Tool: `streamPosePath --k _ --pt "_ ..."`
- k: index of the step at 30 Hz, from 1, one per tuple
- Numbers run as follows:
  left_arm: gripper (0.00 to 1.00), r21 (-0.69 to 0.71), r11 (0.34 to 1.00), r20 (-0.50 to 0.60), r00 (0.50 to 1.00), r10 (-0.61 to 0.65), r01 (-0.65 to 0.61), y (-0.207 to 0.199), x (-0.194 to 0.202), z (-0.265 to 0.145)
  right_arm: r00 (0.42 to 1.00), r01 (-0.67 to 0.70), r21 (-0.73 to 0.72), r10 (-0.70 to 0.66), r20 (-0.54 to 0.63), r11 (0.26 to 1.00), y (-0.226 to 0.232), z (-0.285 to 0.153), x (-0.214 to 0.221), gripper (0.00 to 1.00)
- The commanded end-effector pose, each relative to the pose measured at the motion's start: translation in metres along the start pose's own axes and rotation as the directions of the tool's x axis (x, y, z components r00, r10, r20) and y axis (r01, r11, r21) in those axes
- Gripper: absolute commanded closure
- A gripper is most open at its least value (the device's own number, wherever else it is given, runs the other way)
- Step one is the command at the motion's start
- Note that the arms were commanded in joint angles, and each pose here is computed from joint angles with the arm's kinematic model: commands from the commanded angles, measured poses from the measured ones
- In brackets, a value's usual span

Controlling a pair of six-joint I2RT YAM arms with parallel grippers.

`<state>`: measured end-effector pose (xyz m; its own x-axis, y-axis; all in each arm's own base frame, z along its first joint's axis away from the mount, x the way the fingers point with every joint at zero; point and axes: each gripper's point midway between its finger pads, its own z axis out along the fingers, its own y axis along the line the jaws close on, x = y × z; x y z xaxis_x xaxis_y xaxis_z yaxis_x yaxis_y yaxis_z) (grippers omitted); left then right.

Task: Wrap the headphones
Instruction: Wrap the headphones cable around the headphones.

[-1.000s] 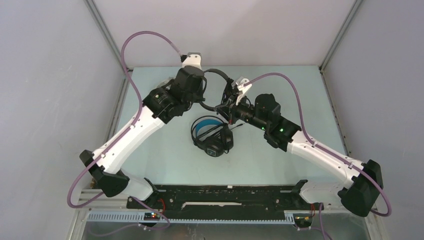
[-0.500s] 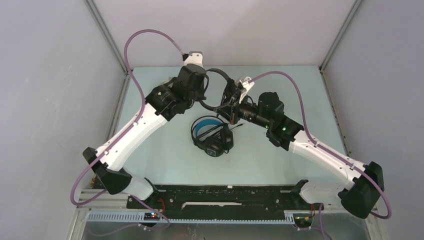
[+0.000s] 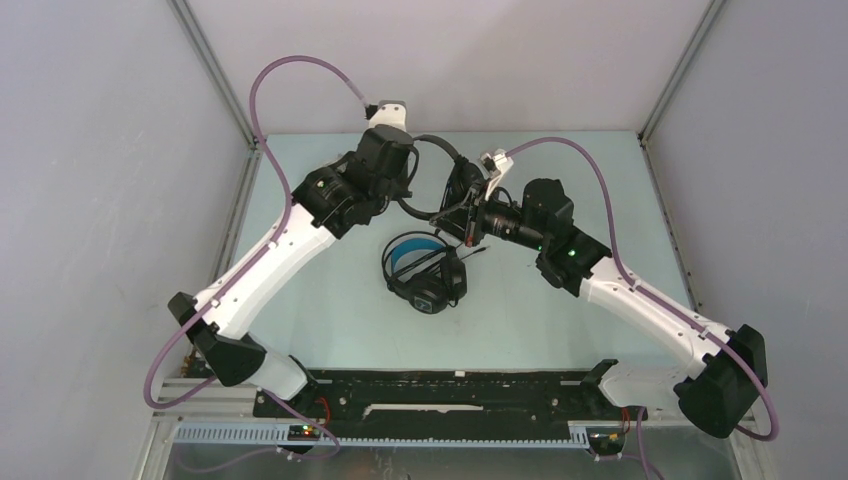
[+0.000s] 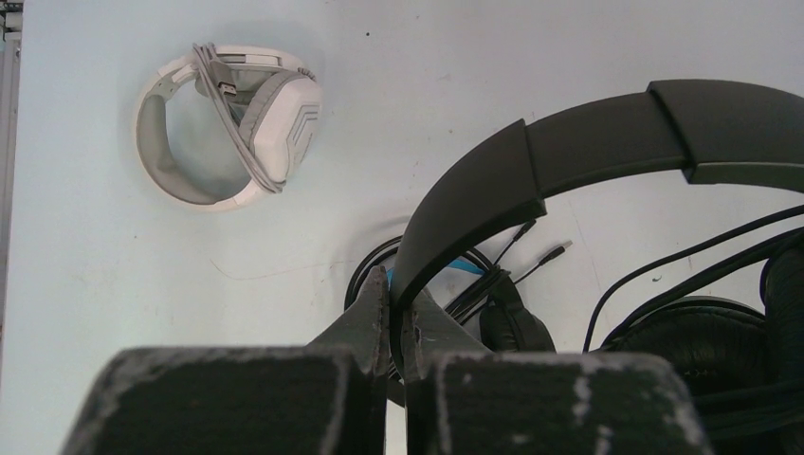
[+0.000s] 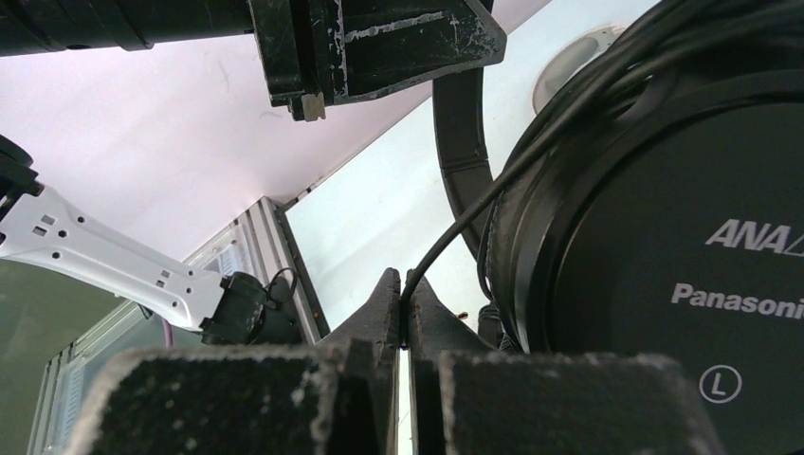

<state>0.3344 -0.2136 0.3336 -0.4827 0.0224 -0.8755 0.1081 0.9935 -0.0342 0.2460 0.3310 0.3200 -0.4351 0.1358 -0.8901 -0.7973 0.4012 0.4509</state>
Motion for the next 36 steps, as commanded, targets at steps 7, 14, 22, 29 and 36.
streamPosePath --k 7,14,22,29,36 --pt "1.0 0.028 0.996 0.104 0.991 -0.083 0.08 -0.002 -0.039 -0.012 1.0 -0.016 -0.046 0.016 -0.001 0.999 0.007 -0.001 -0.005 1.0" --pt "1.0 0.039 0.996 0.101 0.991 -0.087 0.083 -0.003 -0.04 -0.014 0.996 0.085 0.005 -0.085 -0.009 0.996 0.0 -0.001 0.0 1.0" --pt "1.0 0.071 0.995 0.077 0.994 -0.079 0.074 -0.008 -0.038 -0.017 0.973 0.229 0.148 -0.228 -0.023 0.962 -0.025 -0.004 0.001 1.0" --pt "1.0 0.189 0.977 0.035 0.994 -0.103 0.095 -0.027 -0.035 -0.026 0.951 0.31 0.21 -0.306 -0.051 0.927 -0.038 0.003 0.008 1.0" --pt "1.0 0.192 0.978 0.022 0.996 -0.088 0.082 -0.024 -0.033 -0.029 0.931 0.353 0.319 -0.365 -0.022 0.88 -0.05 -0.003 0.004 1.0"
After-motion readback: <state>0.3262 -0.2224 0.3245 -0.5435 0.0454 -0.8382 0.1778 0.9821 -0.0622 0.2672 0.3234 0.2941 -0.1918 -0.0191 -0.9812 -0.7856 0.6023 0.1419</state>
